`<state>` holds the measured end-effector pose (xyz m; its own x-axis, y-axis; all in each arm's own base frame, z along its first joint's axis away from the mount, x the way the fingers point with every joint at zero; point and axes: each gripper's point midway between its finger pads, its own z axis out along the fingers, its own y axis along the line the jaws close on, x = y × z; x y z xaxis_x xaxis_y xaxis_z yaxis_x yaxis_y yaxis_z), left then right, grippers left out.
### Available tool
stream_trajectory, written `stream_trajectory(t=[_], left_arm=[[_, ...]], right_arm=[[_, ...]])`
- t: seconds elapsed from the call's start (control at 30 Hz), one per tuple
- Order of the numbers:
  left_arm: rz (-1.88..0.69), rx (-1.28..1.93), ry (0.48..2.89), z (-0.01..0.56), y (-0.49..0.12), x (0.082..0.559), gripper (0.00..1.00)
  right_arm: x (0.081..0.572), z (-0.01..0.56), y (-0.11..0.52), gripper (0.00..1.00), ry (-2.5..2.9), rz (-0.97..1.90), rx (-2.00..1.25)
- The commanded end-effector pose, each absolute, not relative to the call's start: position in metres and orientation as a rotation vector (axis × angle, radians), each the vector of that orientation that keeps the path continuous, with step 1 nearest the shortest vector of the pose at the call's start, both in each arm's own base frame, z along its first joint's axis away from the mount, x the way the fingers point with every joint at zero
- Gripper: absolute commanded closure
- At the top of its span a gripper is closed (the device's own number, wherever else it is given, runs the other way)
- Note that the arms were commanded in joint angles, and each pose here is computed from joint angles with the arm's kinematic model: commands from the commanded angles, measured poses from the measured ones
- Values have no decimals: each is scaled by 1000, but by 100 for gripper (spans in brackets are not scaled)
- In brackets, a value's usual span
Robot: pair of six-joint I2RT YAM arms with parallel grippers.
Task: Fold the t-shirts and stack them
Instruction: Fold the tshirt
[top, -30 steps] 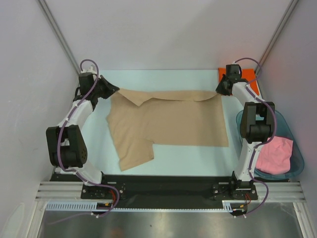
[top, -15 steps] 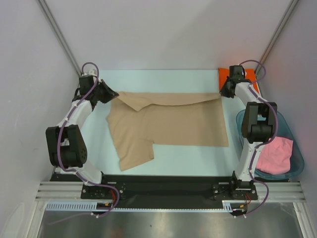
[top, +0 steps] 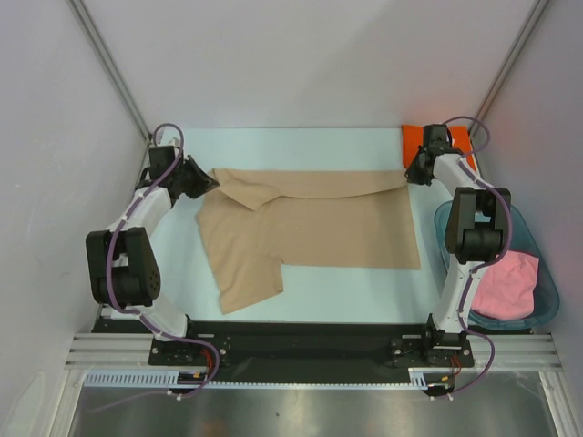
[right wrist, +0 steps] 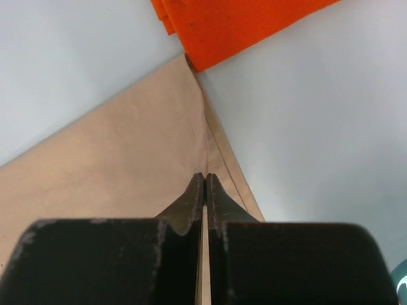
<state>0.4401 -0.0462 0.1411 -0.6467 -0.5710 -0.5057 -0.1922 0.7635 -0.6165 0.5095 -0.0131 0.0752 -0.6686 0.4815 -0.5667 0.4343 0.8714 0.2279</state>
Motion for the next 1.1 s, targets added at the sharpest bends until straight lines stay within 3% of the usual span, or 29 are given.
stream_trajectory(t=[0.0, 0.13, 0.17, 0.2, 0.23, 0.27, 0.43, 0.57, 0.7, 0.8, 1.07], left_arm=[[-670, -632, 2219, 143, -40, 435, 99], [-610, -693, 2227, 130, -34, 410, 79], [-599, -697, 2232, 128, -33, 405, 72], [-557, -707, 2217, 132, -27, 399, 60], [-525, -724, 2247, 123, -23, 389, 57], [-458, -740, 2222, 128, -13, 385, 50], [-360, -685, 2162, 151, 14, 395, 23], [-595, -432, 2213, 163, -19, 449, 26], [-493, -303, 2255, 162, -15, 504, 28], [-443, -307, 2316, 127, -5, 530, 33], [-360, -288, 2392, 80, 11, 573, 22]], right_arm=[[502, 87, -20, 98, 2380, 65, 685], [491, 89, -30, 86, 2389, -20, 686], [489, 96, -33, 77, 2387, -39, 661], [488, 101, -38, 72, 2374, -81, 659], [487, 108, -40, 66, 2361, -100, 643], [488, 124, -42, 52, 2323, -130, 614], [503, 170, -32, 37, 2185, -111, 497], [528, 162, -5, 35, 2191, 73, 433], [552, 139, 9, 37, 2220, 166, 432], [557, 133, 27, 39, 2231, 202, 403], [549, 144, 30, 39, 2190, 247, 330]])
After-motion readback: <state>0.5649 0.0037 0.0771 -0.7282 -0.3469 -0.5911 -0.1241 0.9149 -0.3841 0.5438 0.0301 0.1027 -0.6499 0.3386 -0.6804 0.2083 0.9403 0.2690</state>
